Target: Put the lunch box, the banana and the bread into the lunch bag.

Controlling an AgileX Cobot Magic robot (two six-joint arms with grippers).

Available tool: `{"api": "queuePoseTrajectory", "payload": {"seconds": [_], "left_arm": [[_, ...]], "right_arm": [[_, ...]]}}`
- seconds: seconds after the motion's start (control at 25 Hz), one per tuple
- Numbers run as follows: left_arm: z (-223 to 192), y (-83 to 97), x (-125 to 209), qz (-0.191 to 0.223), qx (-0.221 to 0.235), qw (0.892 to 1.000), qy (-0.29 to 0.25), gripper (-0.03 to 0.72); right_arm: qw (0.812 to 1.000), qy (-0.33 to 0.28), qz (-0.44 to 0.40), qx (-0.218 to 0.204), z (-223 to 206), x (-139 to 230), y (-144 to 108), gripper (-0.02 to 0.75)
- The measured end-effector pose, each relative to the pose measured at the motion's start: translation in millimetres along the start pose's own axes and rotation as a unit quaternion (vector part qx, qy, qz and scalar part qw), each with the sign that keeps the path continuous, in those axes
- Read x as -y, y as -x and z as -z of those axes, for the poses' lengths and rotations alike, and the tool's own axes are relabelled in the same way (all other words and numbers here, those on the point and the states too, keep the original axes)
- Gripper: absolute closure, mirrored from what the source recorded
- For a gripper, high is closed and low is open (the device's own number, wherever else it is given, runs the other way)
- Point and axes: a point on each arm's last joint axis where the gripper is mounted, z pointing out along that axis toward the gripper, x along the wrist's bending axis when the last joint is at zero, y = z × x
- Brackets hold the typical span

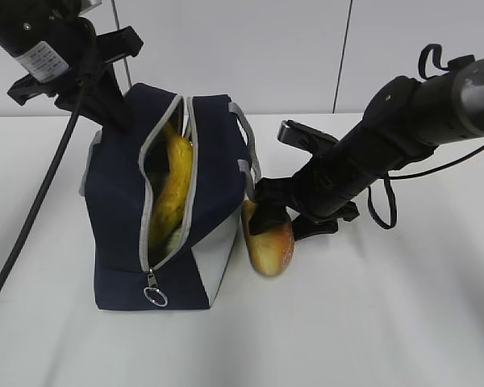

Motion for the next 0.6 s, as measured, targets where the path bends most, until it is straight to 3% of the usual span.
{"api": "queuePoseTrajectory", "payload": {"seconds": [0.32, 0.6], "left_arm": [[0.0, 0.0, 0.0, 0.0, 0.0, 1.0, 0.0, 0.69], [0.0, 0.0, 0.0, 0.0, 0.0, 1.0, 0.0, 0.69]], "right_arm": [[0.996, -0.001, 0.065, 0.065, 31.9, -0.7, -4.1, 0.22], [0.978, 0.008, 0.082, 0.192, 84.9, -2.1, 9.5, 0.222]]}}
